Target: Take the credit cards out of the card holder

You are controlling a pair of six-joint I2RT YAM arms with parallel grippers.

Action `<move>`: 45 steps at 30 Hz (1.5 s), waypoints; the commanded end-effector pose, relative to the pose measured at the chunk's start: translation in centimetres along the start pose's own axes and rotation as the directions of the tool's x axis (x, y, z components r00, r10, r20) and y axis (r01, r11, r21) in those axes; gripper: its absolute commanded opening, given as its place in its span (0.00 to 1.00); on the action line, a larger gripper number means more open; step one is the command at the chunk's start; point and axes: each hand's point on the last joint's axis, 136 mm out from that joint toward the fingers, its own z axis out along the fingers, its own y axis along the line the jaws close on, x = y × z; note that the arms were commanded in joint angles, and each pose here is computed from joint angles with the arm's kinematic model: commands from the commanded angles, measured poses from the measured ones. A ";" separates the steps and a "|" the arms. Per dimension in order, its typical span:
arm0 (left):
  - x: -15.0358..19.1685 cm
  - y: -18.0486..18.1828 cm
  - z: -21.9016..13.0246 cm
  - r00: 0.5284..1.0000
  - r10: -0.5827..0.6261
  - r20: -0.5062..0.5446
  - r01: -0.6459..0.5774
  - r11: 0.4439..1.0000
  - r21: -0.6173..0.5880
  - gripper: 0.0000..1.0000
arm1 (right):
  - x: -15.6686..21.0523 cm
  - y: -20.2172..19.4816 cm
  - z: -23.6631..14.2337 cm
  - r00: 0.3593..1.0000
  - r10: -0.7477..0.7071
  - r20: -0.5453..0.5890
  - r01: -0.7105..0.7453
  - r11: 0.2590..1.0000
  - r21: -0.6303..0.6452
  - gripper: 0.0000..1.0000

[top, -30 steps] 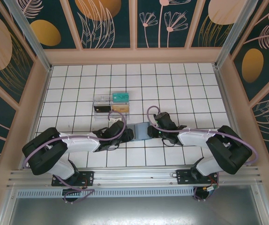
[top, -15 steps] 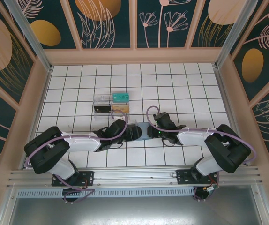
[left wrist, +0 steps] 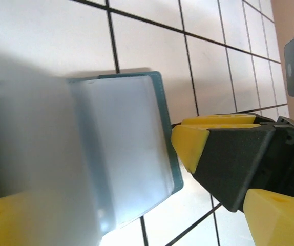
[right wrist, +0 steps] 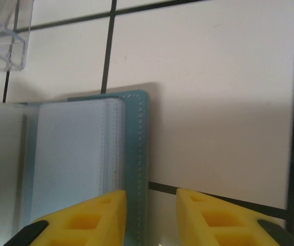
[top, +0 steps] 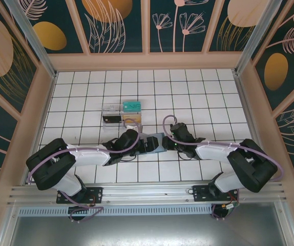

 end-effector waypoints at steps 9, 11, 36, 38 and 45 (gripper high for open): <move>-1.3 -2.5 -0.4 0.999 0.015 0.050 -0.020 0.994 0.106 0.90 | -2.9 -0.7 -3.0 0.989 0.043 0.140 -0.044 0.999 0.005 0.35; -1.4 -3.4 0.3 0.999 0.023 0.037 -0.027 0.991 0.134 0.88 | -2.8 -0.7 -3.0 0.989 0.053 0.138 -0.054 0.999 0.003 0.35; -1.5 0.5 -0.6 0.998 -0.001 0.062 0.000 1.000 0.023 0.50 | -3.5 4.3 -2.6 0.997 -0.001 0.083 0.013 0.990 -0.143 0.35; -1.6 -0.6 0.4 0.999 0.008 0.041 -0.010 0.998 0.055 0.50 | -3.5 4.4 -2.6 0.997 -0.003 0.078 0.014 0.990 -0.141 0.35; -1.2 -3.4 3.2 1.000 -0.004 -0.025 0.008 0.987 0.162 0.49 | -3.3 2.2 -3.5 0.994 0.025 0.109 -0.018 0.998 -0.063 0.35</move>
